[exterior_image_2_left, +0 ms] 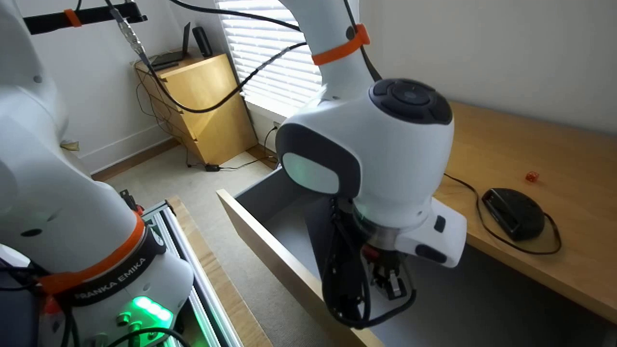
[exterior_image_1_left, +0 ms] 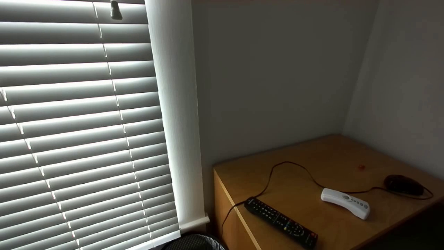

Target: Open the top drawer

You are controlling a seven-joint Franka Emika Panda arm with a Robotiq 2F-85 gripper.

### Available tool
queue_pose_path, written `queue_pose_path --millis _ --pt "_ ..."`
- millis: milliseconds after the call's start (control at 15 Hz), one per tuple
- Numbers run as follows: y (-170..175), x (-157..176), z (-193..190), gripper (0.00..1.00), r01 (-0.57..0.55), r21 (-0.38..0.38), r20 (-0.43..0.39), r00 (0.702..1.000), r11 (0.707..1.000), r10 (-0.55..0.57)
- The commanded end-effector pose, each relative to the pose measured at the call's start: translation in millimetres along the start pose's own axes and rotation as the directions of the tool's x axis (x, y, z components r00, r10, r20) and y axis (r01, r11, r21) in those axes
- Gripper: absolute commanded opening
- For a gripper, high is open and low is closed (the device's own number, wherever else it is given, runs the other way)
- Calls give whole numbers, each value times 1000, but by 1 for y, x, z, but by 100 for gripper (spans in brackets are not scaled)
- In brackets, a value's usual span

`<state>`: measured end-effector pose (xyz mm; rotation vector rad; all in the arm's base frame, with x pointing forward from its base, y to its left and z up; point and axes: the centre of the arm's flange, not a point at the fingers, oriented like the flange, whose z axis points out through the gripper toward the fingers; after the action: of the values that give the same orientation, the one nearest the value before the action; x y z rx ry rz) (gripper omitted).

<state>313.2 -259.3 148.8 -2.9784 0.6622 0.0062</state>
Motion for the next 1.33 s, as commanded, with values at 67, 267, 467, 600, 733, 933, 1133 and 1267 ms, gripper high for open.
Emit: queue_pose_path --millis 67,267,467,600,733,933,1133,1267 --pt "-43 8 -56 34 169 16 -83 982 985 -168" --pt "-78 15 -92 55 259 -6 -128 958 966 -258" --pt "-105 17 -132 77 301 -32 -147 942 953 -303" --pt "-120 16 -165 93 301 -89 -205 927 949 -314" --pt "-131 13 -196 100 284 -126 -261 915 951 -308" --pt "-139 -4 -247 100 255 -79 -374 888 964 -266" --pt "-139 23 -240 100 269 -83 -376 883 960 -280" --pt "-139 13 -255 100 268 -65 -397 877 961 -271"
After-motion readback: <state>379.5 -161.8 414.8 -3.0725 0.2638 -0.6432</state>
